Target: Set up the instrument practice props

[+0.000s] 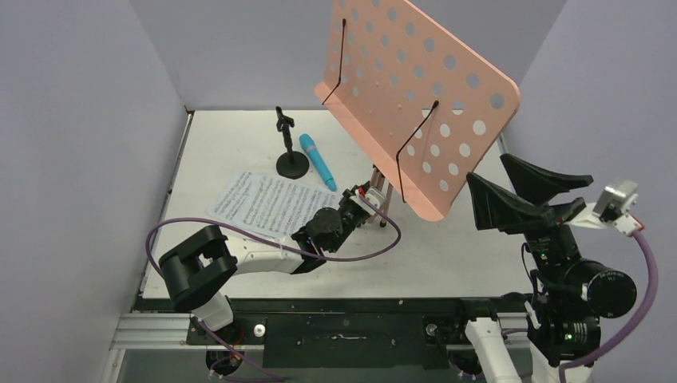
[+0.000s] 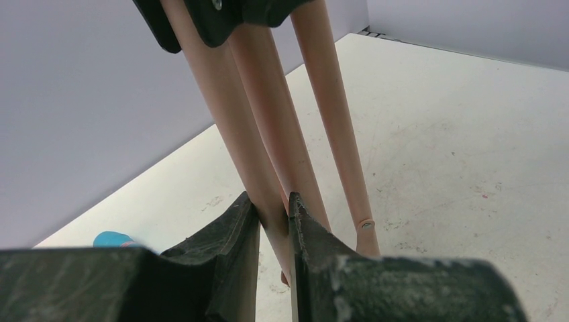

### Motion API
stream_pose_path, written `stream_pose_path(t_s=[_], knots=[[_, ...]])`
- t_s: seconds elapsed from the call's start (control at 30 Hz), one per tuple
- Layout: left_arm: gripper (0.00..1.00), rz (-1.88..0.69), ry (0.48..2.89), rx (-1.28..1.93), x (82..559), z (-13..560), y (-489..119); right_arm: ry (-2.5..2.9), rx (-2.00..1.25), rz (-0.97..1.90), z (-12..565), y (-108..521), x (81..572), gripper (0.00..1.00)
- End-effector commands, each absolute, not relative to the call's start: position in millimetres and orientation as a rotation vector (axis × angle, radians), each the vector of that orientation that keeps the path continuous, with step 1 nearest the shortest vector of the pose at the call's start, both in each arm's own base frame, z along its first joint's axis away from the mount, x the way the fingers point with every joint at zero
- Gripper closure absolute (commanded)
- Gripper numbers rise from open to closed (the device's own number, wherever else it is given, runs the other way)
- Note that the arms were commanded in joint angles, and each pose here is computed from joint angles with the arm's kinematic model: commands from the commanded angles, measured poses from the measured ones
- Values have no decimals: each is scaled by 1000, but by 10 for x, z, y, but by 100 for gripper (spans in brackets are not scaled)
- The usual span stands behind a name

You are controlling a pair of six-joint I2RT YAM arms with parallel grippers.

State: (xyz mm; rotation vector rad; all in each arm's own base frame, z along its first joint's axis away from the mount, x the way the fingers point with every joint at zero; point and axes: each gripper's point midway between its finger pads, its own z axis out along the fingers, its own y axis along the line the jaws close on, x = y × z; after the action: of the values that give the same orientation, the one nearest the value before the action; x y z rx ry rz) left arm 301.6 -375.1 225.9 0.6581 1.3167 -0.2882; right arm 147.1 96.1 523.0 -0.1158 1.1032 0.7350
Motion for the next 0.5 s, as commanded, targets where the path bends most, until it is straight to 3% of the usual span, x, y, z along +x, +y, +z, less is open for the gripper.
stream_pose_path(t_s=[0.0,0.2,0.47], knots=[[100,-213,1376,758,3023,1912,-3687,990,-56,614,5501,743,1234,10],[100,-233,1378,758,3006,1909,-3705,997,144,530,5369,416,1334,10],[100,-260,1379,743,2961,1917,-3672,1192,279,514,4658,322,1894,10]])
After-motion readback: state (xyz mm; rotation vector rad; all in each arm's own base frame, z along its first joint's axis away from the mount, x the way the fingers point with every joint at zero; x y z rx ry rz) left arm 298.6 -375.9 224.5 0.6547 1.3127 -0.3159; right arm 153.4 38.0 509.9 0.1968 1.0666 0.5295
